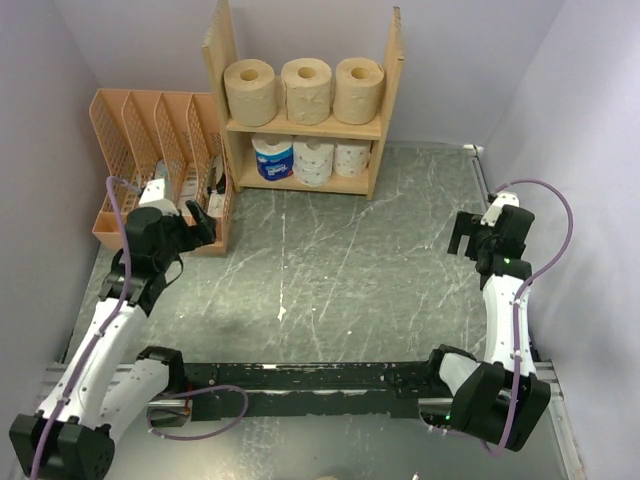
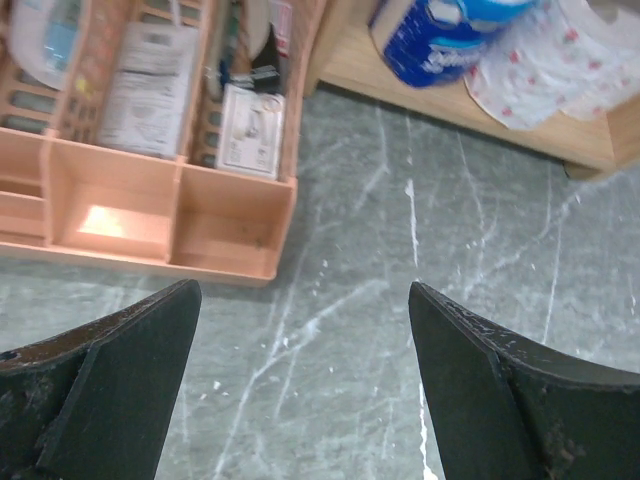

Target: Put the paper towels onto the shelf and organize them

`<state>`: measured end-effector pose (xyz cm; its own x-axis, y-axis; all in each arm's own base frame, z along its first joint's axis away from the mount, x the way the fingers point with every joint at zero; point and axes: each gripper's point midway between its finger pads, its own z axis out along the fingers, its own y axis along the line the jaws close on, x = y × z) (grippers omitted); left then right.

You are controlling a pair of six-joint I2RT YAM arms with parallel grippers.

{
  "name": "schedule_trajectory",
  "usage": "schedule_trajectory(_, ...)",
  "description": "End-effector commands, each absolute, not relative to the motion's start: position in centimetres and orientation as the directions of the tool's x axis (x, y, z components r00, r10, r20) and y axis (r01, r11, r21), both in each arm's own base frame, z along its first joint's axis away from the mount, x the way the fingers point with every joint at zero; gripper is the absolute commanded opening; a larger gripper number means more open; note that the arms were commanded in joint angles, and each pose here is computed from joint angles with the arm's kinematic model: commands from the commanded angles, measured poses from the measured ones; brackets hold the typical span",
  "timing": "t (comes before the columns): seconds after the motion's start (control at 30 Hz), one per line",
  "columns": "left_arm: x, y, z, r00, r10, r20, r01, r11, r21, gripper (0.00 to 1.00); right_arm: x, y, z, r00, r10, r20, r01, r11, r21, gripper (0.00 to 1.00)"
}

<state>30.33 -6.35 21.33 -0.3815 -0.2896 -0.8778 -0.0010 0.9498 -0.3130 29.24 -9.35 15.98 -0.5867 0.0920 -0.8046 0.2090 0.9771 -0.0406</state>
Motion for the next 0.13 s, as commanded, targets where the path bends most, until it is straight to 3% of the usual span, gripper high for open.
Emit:
schedule_trajectory(0.0,30.2,-3.7,22.9,-0.307,-0.312,-0.899,-0.051,0.949,-0.312,0.96,29.2,-9.3,16.6,-0.562,0.074,-0.824,0.208,0.977,-0.053,1.0)
schedule_trajectory(0.1,29.6,-2.8,22.8,-0.295,-0.333,-0.896,-0.06,0.942,-0.33,0.96,29.4,-10.5,19.1,-0.471,0.108,-0.875,0.31,0.949,-0.05,1.0)
